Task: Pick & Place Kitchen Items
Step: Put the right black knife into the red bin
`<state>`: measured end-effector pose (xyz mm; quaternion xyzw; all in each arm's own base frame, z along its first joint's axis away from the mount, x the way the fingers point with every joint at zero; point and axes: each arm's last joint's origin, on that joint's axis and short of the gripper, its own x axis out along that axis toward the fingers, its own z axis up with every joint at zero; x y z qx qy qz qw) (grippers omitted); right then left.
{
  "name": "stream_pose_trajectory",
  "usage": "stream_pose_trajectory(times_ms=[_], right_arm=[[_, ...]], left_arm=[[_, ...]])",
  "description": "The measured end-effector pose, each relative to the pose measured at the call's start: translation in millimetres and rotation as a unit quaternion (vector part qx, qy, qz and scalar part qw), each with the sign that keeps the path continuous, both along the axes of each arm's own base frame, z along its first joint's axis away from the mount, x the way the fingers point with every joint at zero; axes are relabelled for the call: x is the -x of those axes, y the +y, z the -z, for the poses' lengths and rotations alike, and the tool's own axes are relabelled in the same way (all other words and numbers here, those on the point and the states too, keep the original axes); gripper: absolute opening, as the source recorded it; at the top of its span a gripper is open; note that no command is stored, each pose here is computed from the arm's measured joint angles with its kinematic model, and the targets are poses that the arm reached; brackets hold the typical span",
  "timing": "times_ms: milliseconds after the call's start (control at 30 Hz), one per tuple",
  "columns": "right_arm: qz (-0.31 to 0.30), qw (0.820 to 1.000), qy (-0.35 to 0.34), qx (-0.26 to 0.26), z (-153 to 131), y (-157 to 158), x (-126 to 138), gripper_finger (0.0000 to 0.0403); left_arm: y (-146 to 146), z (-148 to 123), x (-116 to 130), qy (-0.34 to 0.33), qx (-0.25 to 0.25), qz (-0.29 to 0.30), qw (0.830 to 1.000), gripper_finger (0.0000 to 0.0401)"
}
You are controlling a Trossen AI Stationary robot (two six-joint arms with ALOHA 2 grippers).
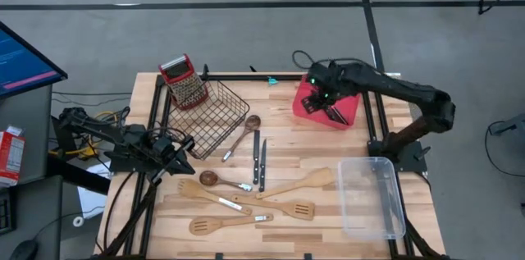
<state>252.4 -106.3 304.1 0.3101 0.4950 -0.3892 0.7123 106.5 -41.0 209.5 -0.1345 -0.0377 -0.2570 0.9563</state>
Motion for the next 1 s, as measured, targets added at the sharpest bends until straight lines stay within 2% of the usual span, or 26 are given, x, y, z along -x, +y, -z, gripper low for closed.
stream_pose_trajectory(times_ms=[133, 233, 400, 500, 700, 1000], right_arm=[[-0.011, 0.997, -0.074, -0.011, -4, 52, -26, 0.0248], [-0.009, 0.993, -0.115, -0.021, 7, 95, -52, 0.0248], [-0.009, 0.985, -0.157, -0.066, 52, 159, -98, 0.0249], [-0.005, 0.983, -0.155, -0.095, 86, 184, -118, 0.0249], [0.002, 0.990, -0.101, -0.101, 136, 207, -149, 0.0249], [0.007, 0.998, -0.030, -0.060, 164, 206, -183, 0.0232]], left_arm=[[0, 0, 0, -0.001, 0.000, 0.000, 1.000, 0.0002], [0, 0, 0, -0.002, 0.000, 0.000, 1.000, 0.0002], [0, 0, 0, -0.002, 0.001, 0.000, 1.000, 0.0002], [0, -1, 0, -0.003, 0.001, 0.000, 1.000, 0.0002], [0, -1, 0, -0.003, 0.001, 0.000, 1.000, 0.0002], [0, -1, 0, -0.007, 0.002, 0.000, 1.000, 0.0002]])
